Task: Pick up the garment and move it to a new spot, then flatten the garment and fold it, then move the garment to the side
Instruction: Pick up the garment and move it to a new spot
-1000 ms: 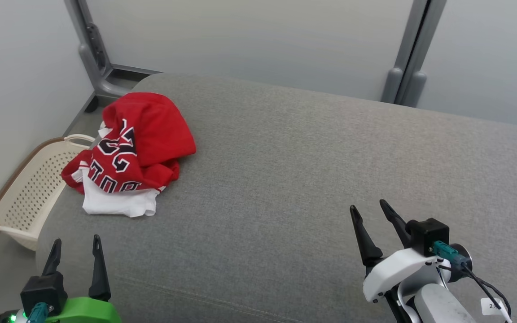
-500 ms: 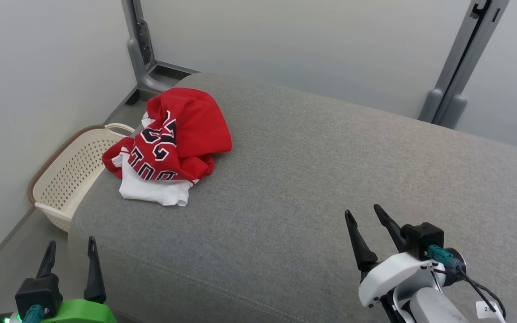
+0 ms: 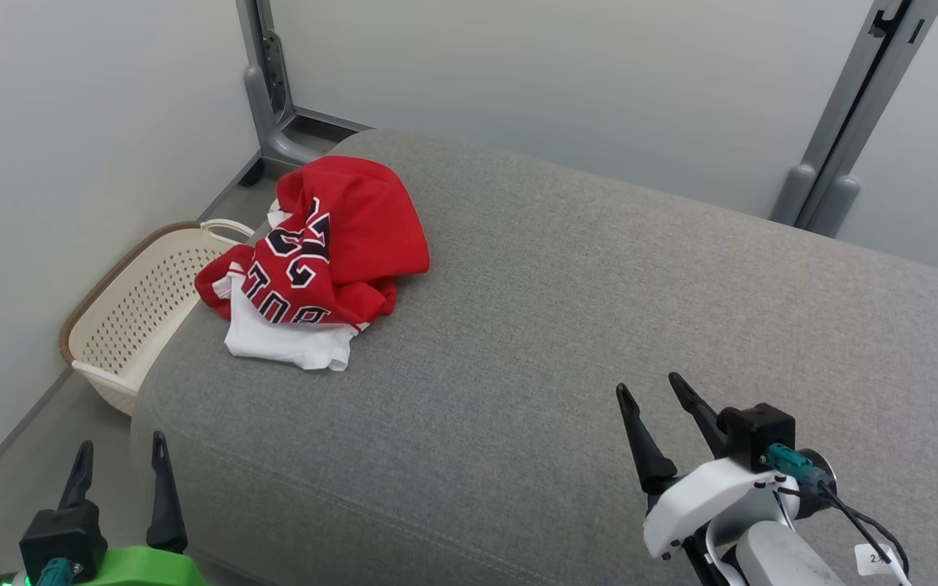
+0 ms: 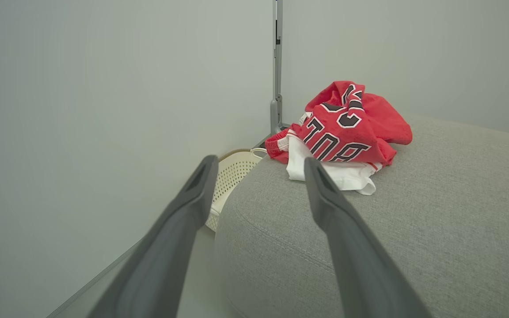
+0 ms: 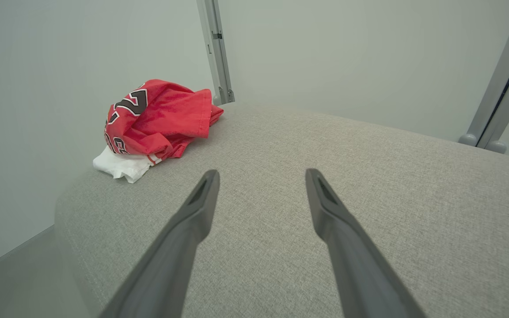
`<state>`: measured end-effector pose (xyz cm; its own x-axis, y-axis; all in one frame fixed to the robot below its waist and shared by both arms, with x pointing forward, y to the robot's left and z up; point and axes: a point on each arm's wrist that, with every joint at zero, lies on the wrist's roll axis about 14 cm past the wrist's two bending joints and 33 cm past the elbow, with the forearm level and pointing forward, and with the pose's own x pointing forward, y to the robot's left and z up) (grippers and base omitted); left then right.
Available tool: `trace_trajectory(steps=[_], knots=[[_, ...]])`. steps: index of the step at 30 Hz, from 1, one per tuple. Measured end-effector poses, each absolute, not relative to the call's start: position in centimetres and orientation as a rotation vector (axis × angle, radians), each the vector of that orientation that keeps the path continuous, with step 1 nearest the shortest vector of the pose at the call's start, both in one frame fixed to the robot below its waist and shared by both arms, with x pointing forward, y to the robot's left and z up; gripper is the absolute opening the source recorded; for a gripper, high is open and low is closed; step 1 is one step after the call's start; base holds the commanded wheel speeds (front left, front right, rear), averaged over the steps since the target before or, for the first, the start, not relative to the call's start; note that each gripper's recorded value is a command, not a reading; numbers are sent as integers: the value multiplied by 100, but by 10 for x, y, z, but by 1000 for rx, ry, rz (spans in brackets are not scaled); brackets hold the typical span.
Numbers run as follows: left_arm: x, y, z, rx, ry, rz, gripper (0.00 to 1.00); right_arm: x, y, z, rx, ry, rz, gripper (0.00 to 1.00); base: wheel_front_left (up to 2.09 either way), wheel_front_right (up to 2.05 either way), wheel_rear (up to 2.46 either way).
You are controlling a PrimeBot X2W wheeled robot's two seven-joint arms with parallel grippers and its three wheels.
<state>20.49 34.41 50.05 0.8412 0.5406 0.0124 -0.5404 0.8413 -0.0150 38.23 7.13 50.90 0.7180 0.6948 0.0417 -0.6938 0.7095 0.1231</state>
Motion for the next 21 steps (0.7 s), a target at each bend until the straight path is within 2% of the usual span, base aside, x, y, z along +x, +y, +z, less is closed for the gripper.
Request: trace_trajectory(steps=[6,21], knots=[[215,342,506,-3,-27,528,100,382,67,509,133,6,759,100,0,0,0],[283,340,544,75,-68,361,100,389,36,504,141,13,681,100,0,0,0]])
